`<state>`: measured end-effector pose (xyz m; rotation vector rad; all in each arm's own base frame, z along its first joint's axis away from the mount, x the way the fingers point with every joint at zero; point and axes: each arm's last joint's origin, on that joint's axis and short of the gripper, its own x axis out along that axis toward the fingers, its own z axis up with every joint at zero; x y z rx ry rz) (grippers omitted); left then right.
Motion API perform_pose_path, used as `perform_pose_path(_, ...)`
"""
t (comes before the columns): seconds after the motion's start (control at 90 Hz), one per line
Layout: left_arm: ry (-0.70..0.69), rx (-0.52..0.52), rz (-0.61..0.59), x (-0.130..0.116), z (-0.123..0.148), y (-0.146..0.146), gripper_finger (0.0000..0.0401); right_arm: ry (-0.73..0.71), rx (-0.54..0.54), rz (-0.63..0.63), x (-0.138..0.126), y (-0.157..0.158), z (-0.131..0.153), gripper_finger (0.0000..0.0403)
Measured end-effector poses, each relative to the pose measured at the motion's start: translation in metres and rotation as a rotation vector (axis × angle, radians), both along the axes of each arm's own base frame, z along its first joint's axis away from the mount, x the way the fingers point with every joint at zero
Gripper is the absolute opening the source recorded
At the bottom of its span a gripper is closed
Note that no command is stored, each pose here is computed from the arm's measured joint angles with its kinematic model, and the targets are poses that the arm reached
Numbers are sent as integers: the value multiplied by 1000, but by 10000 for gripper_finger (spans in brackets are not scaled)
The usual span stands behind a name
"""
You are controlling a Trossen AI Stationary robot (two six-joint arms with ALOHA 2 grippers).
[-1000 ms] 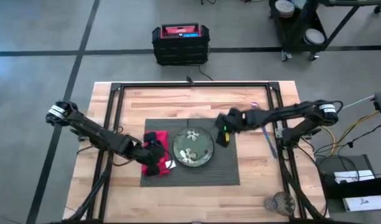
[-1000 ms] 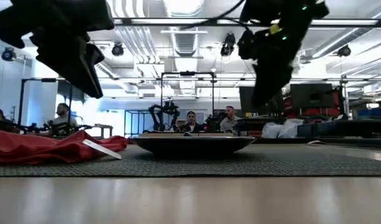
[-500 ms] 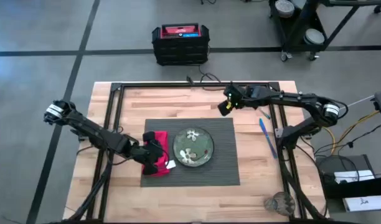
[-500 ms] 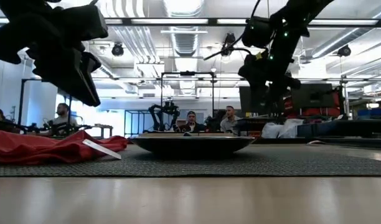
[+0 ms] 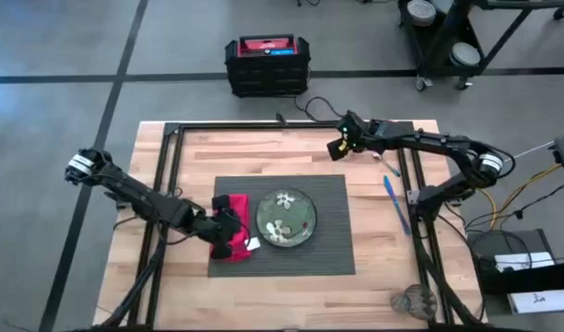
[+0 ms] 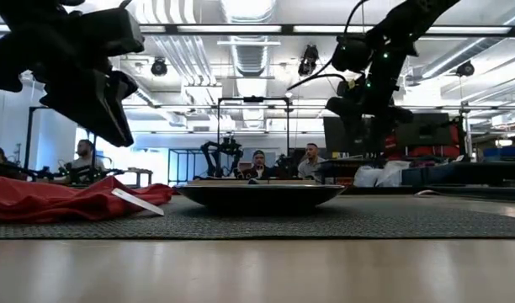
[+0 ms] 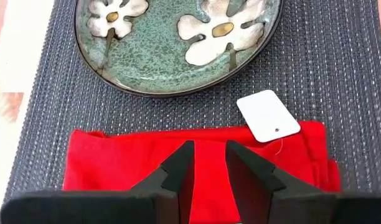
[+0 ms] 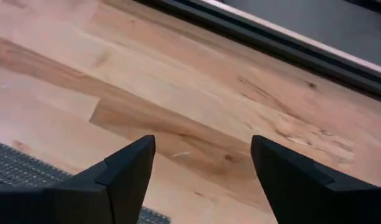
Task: Set table place
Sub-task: Move the blue glass to the top right of the gray table mat
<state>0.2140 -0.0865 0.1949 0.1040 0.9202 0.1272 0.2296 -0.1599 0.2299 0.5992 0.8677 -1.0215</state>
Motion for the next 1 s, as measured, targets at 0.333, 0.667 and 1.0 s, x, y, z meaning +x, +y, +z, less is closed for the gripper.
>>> perform_pose_path(0.333, -116, 44, 10, -1, 26, 30, 77, -98, -156, 95, 11, -11, 11, 286)
perform_pose_path(0.667, -179, 64, 67, 2, 36, 51, 77, -202, -161, 278, 4, -38, 33, 270)
perform_pose_path(1.0, -141, 66, 66, 7, 27, 49, 77, -60, -2, 100, -20, -55, 90, 261)
